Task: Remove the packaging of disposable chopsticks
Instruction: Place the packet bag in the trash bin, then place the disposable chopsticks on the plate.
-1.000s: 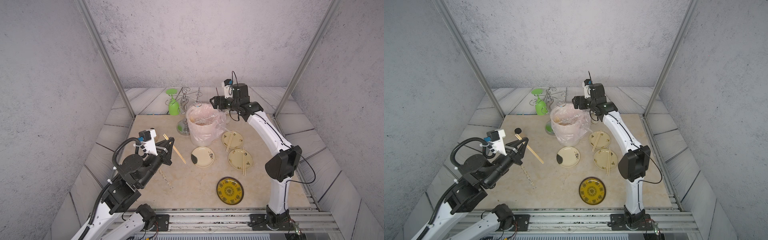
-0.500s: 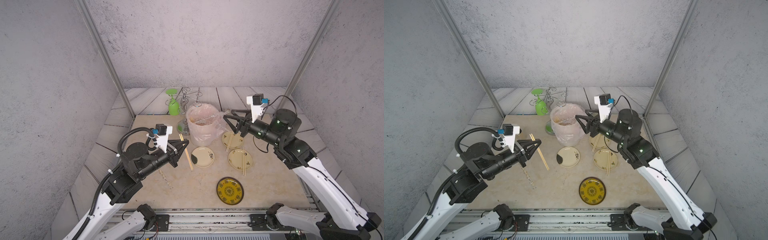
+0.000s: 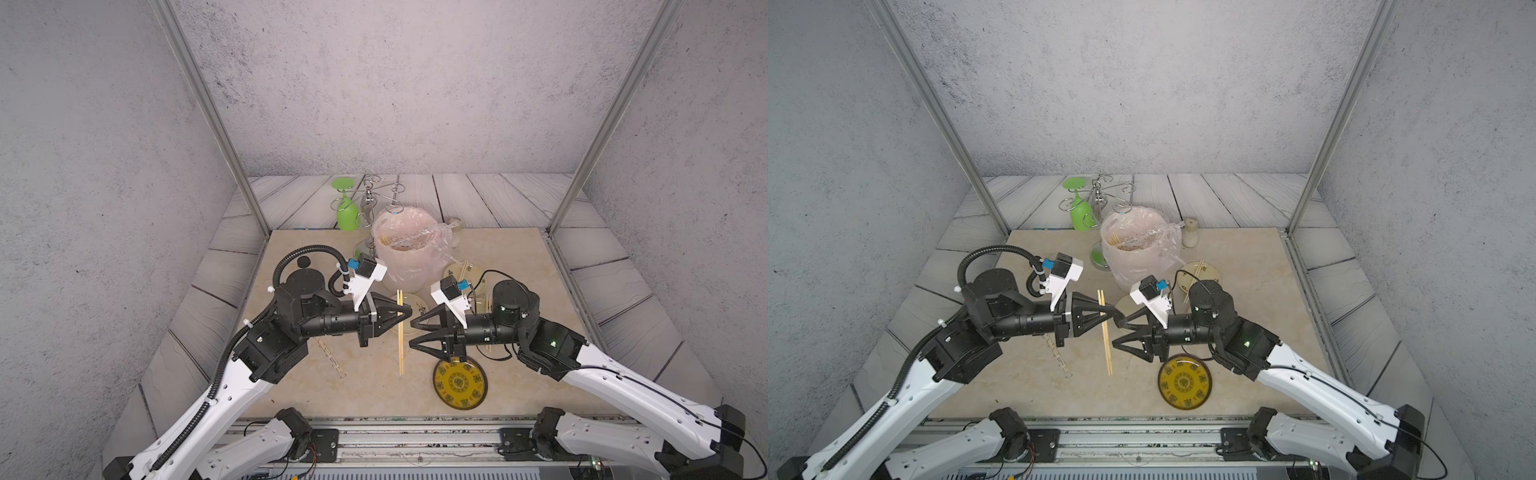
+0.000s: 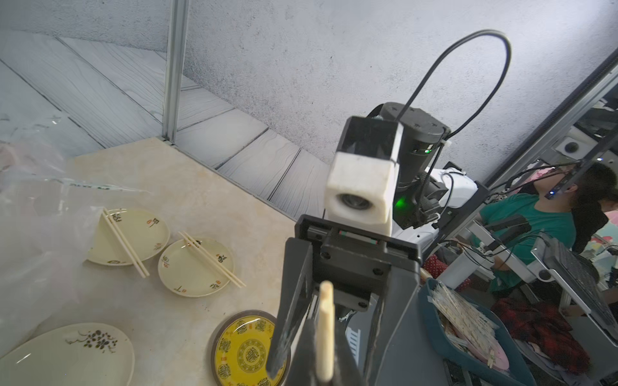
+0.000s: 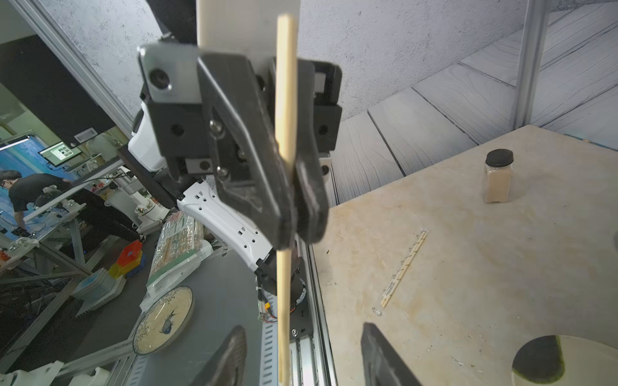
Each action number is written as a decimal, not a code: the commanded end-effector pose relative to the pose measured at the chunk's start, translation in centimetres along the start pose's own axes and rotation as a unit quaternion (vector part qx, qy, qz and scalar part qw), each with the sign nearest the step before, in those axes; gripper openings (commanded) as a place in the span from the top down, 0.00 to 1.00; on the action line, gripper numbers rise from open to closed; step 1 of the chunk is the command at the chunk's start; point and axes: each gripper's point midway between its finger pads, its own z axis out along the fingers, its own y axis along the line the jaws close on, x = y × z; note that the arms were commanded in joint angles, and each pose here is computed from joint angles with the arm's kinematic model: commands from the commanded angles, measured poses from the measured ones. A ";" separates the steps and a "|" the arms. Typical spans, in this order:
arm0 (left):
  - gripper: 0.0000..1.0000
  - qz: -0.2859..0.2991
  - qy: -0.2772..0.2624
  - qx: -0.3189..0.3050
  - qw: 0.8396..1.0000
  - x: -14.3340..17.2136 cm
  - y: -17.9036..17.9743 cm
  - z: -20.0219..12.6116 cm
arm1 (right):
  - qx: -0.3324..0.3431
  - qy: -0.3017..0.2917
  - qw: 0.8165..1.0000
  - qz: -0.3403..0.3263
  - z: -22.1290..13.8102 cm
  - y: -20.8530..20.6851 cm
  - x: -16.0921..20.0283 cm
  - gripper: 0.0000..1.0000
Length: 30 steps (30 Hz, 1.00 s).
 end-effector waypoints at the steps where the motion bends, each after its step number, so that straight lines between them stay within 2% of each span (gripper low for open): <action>1: 1.00 0.012 -0.020 0.020 1.000 -0.7 -1.2 -0.5 | -0.021 -0.012 0.999 -0.028 -0.1 1.5 -0.6 0.46; 5: 1.00 0.014 -0.038 0.003 0.999 -1.2 -0.9 -0.9 | -0.037 -0.018 0.999 -0.028 0.7 2.1 -0.6 0.52; 11: 1.00 0.008 -0.055 0.008 0.998 -1.5 -1.0 -1.0 | -0.047 -0.024 0.998 -0.022 2.1 2.4 -0.6 0.55; 16: 1.00 0.006 -0.059 0.012 0.998 -1.5 -1.1 -1.0 | -0.047 -0.021 0.998 -0.022 2.9 2.5 -0.6 0.63; 21: 1.00 0.010 -0.063 0.011 0.998 -1.7 -1.2 -1.2 | -0.034 -0.030 0.999 -0.018 2.9 2.1 -0.7 0.77; 25: 1.00 0.015 -0.069 0.010 0.997 -1.9 -1.4 -1.5 | -0.035 -0.040 0.999 -0.007 3.1 1.9 -0.7 0.83; 30: 1.00 0.024 -0.078 0.011 0.997 -2.2 -1.8 -1.8 | -0.046 -0.040 0.998 0.003 3.3 2.1 -0.7 1.00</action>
